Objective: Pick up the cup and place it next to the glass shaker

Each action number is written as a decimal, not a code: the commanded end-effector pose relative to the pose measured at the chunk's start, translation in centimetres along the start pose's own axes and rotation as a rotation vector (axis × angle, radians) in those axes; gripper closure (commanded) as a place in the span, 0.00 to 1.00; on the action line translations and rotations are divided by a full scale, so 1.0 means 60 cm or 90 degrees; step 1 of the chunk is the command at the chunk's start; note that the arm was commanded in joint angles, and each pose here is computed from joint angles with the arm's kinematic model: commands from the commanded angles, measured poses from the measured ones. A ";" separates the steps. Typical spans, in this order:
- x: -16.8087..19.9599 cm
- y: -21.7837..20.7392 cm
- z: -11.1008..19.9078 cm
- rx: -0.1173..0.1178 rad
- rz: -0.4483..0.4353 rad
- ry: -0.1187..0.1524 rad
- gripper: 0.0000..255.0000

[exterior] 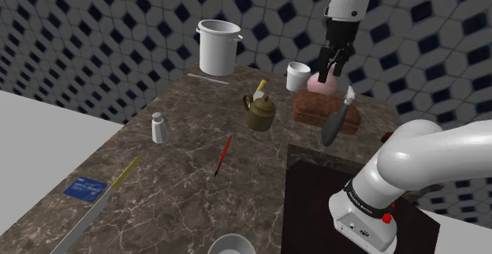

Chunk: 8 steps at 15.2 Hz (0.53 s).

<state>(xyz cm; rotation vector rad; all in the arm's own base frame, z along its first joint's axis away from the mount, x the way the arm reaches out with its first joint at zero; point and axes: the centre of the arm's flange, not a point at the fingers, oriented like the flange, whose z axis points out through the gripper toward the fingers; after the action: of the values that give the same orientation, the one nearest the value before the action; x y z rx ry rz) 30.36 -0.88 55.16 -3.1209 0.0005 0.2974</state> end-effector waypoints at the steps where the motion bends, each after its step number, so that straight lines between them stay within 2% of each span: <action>1: 0.000 0.000 0.000 0.000 0.000 0.000 0.00; 8: 0.106 0.093 0.041 -0.019 -0.006 0.006 0.00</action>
<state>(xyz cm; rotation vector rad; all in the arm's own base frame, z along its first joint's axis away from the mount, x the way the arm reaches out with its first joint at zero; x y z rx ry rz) 35.35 -5.76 52.12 -3.1454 -0.0148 0.2878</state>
